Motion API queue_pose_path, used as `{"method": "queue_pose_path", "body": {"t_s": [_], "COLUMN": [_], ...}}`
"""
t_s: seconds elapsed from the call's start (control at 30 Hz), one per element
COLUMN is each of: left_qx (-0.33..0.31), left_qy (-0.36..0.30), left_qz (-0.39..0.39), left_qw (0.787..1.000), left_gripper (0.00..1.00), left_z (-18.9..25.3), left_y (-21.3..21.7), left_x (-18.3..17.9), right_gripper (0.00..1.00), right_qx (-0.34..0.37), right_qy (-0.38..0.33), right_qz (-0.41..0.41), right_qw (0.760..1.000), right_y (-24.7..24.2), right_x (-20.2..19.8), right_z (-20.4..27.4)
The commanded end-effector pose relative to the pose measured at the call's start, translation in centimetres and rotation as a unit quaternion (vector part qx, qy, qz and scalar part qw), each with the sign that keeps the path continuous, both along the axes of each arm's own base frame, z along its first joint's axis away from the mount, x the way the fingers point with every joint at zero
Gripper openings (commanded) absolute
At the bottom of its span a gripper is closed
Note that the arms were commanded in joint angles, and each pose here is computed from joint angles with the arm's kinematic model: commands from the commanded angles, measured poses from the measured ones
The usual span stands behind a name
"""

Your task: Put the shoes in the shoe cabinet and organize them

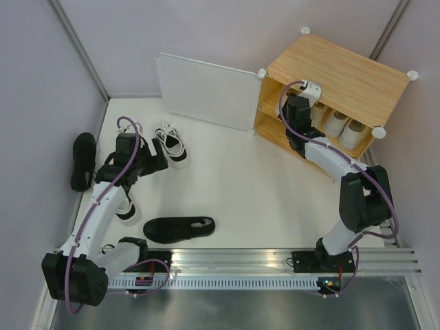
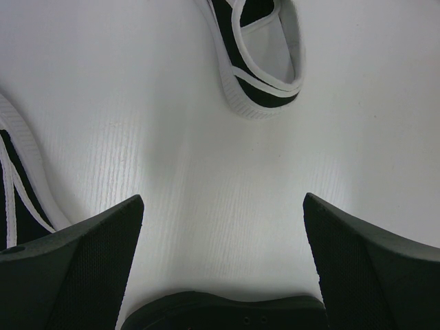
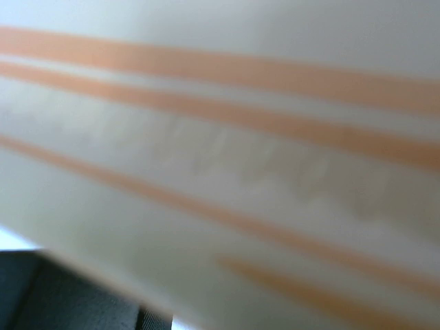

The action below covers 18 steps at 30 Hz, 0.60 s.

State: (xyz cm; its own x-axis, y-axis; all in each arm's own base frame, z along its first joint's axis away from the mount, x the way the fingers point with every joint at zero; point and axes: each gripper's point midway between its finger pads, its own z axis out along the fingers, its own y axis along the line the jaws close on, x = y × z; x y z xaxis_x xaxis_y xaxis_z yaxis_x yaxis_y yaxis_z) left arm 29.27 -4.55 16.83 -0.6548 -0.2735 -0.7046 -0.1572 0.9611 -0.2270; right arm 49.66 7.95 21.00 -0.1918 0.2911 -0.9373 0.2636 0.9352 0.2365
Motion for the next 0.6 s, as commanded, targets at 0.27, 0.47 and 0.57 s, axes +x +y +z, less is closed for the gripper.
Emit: {"method": "queue_pose_path", "body": {"t_s": [0.27,0.47,0.57], "left_qx": [0.009,0.009,0.010], "left_qy": [-0.015,-0.016,-0.015], "left_qz": [-0.013,-0.011,-0.011], "left_qw": [1.000,1.000,1.000], "left_gripper": [1.00,1.00,1.00], "left_z": [0.5,0.5,0.5], "left_y": [0.0,0.0,0.1], "left_x": [0.5,0.5,0.5], "right_gripper": [0.44,0.60,0.68], "right_qx": [-0.029,-0.015,-0.005], "right_qy": [-0.003,0.004,0.002], "right_qz": [-0.050,-0.018,0.018], "right_qw": [0.998,1.000,1.000], "right_y": [-2.4,-1.4,-0.4], "right_x": [1.7,0.8,-0.1], "right_z": [0.4,0.1,0.8]}}
